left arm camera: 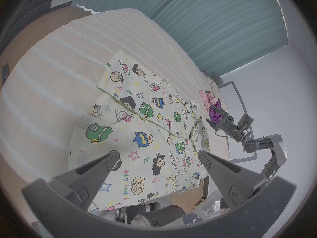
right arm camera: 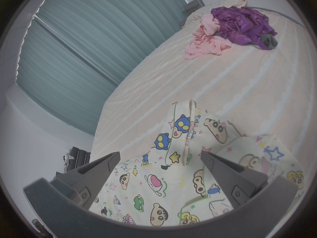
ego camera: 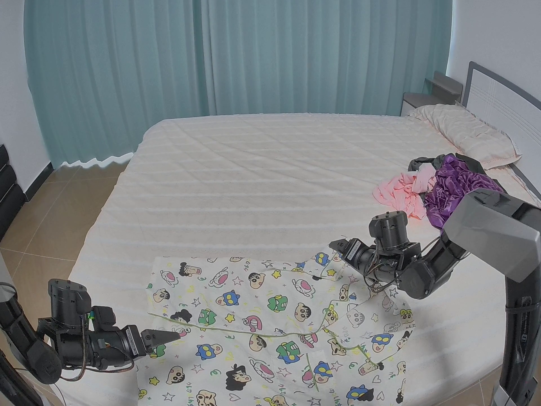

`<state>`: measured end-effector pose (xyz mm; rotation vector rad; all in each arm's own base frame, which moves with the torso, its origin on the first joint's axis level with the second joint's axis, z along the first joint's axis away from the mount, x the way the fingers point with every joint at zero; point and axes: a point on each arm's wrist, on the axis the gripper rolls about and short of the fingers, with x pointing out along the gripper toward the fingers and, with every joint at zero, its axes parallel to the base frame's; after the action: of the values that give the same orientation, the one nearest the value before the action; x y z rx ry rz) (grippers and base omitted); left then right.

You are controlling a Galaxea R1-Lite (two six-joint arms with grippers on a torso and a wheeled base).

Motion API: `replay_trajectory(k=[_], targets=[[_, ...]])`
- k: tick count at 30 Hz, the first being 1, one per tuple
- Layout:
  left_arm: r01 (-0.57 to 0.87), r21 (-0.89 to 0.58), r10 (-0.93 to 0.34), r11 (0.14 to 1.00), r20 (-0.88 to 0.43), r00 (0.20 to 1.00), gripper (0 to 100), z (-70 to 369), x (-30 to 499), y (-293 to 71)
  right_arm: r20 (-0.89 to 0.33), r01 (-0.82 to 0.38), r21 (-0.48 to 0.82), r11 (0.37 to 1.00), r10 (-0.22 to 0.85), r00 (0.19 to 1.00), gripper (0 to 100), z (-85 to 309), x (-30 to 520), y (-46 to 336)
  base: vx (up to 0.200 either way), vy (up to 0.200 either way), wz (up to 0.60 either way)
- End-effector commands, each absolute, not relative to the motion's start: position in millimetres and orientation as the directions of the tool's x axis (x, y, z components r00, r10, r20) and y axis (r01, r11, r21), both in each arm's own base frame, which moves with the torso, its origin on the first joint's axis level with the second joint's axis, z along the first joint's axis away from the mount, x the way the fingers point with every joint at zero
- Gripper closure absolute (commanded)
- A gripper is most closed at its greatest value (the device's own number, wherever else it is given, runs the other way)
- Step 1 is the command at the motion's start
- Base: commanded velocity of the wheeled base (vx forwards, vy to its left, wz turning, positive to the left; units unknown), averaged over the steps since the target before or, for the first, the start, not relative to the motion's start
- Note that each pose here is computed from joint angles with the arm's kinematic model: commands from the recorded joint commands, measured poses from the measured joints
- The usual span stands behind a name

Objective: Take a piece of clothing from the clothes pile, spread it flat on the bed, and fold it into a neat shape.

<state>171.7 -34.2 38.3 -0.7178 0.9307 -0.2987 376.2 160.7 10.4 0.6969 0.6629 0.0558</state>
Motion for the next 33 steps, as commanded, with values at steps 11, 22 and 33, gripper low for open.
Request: replay_trajectory(k=[11,22,33], targets=[[-0.087,-0.680,-0.541,0.728,-0.648,0.536,0,32.2,168.4,-38.5,-0.625,0.178,0.551,0.815,0.262,0.736,0,-41.3,395.6,194.5,0.000,0.000,0.00],[-0.097,-0.680,-0.540,0.727,-0.653,0.531,0,31.0,168.2,-38.5,-0.639,0.136,0.495,0.858,0.253,0.727,0,-56.4,414.0,202.0,0.000,0.000,0.00],[-0.114,-0.688,-0.540,0.717,-0.652,0.532,0,31.2,168.1,-38.5,-0.190,-0.110,0.674,0.730,0.315,0.930,0,40.3,490.4,216.9,0.000,0.000,0.00]])
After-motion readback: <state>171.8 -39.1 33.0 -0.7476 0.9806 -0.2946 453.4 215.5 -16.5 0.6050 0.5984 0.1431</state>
